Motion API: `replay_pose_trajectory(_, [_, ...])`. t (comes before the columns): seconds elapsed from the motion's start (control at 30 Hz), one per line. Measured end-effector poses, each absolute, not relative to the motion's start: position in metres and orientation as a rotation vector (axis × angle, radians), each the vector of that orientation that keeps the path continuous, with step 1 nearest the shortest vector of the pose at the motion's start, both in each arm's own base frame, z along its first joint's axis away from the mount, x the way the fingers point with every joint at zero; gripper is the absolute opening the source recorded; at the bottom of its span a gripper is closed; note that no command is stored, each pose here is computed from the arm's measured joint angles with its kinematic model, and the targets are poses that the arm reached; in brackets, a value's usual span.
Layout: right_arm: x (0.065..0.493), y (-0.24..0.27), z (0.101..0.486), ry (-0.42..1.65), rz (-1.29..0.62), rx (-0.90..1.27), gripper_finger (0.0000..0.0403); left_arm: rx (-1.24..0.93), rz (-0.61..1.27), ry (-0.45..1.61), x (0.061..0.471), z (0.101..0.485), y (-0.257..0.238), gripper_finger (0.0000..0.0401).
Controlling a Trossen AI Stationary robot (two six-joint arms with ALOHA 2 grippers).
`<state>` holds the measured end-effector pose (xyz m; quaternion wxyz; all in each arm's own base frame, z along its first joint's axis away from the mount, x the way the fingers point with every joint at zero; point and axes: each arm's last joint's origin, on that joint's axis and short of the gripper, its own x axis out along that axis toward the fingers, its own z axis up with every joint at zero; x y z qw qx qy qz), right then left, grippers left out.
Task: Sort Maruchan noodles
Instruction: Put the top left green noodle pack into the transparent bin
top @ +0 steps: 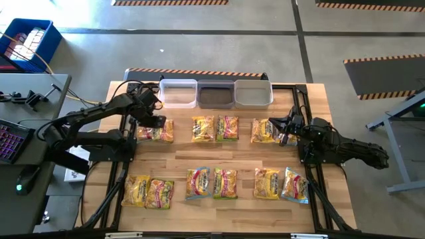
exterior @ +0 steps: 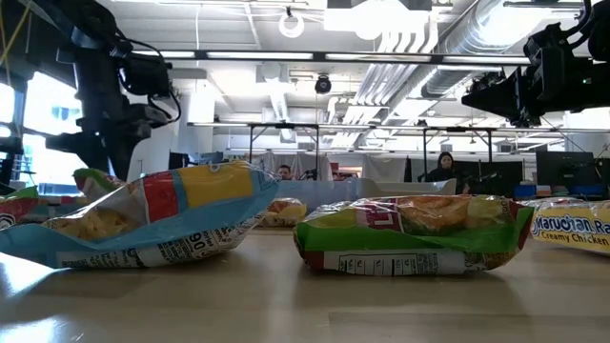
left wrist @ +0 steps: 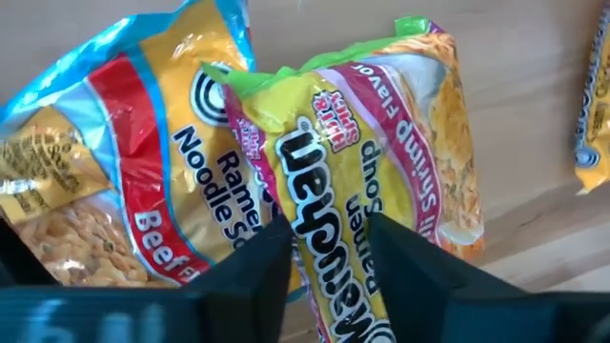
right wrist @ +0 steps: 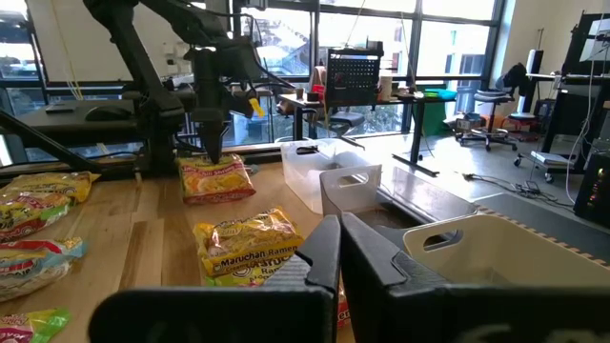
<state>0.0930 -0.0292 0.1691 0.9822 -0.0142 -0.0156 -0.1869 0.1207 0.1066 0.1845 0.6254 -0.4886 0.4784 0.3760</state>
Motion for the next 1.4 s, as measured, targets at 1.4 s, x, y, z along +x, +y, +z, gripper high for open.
replay_pose_trajectory(1.4, [0.093,-0.029,0.169,-0.031,-0.376,-0.029,0.0000,-0.753,0.870,0.883,0.144,0.301,0.222,0.0000])
